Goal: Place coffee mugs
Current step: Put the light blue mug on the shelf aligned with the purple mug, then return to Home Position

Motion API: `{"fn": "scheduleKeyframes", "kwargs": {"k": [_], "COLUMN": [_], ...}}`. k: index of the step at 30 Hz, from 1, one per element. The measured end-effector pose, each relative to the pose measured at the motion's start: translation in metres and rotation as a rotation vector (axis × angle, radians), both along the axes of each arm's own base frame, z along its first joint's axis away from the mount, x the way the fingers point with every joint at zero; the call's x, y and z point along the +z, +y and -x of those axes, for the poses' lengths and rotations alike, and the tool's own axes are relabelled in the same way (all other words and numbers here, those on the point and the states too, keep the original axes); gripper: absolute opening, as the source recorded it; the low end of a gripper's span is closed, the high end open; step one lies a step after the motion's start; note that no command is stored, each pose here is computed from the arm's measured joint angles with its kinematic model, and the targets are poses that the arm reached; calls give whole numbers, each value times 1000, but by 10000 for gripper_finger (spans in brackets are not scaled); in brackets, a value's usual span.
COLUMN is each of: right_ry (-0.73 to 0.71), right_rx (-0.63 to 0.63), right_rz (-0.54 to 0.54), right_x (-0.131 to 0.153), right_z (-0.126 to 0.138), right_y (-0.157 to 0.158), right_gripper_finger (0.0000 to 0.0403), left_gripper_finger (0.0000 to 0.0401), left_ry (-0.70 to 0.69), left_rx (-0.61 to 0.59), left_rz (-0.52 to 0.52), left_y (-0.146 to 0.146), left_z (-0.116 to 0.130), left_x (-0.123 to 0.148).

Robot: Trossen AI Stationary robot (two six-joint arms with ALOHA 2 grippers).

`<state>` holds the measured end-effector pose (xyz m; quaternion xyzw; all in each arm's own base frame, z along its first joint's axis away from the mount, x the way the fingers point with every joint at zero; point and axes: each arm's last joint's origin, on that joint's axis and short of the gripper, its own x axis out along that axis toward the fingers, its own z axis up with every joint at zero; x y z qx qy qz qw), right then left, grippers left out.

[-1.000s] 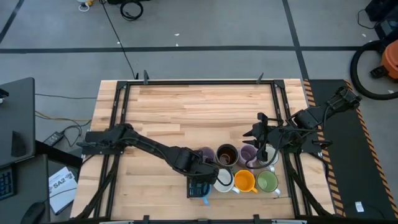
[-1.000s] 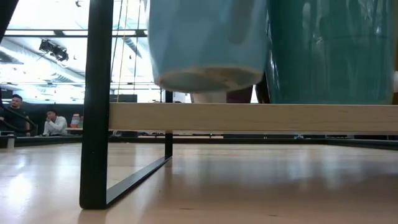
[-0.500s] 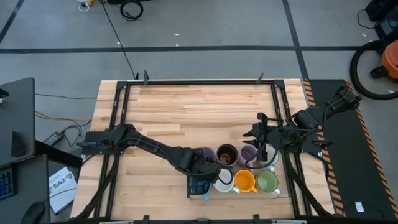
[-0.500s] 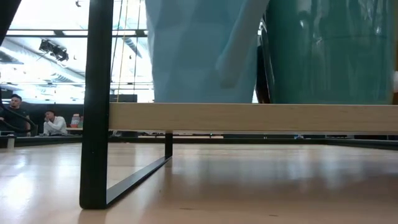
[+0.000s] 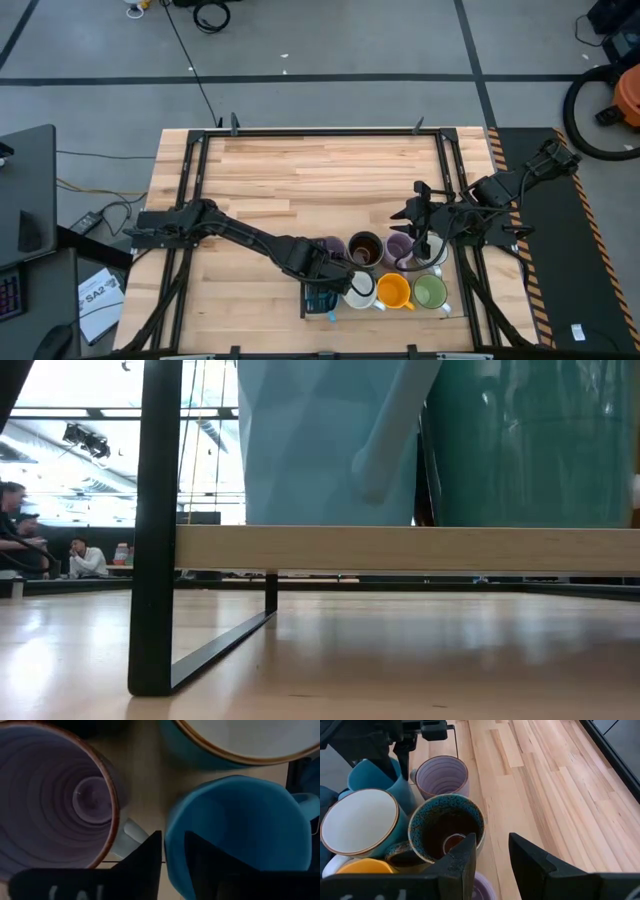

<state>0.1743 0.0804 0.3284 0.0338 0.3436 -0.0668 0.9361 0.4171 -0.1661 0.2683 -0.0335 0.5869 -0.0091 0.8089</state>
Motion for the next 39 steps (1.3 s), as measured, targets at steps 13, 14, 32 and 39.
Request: {"fn": "scheduleKeyframes", "kwargs": {"k": [13,14,32,39], "right_ry": [0,0,-1,-1], "right_rx": [0,0,0,0], "right_rz": [0,0,0,-1], "right_x": [0,0,0,0], "right_z": [0,0,0,0], "right_y": [0,0,0,0], "right_gripper_finger": [122,122,122,122], "left_gripper_finger": [123,123,123,123], "left_ry": [-1,-3,-332,-368], "left_rx": [-1,-2,-62,-43], "left_rz": [5,9,98,71], "left_y": [0,0,9,33], "left_z": [0,0,10,34], "left_x": [1,3,103,137]}}
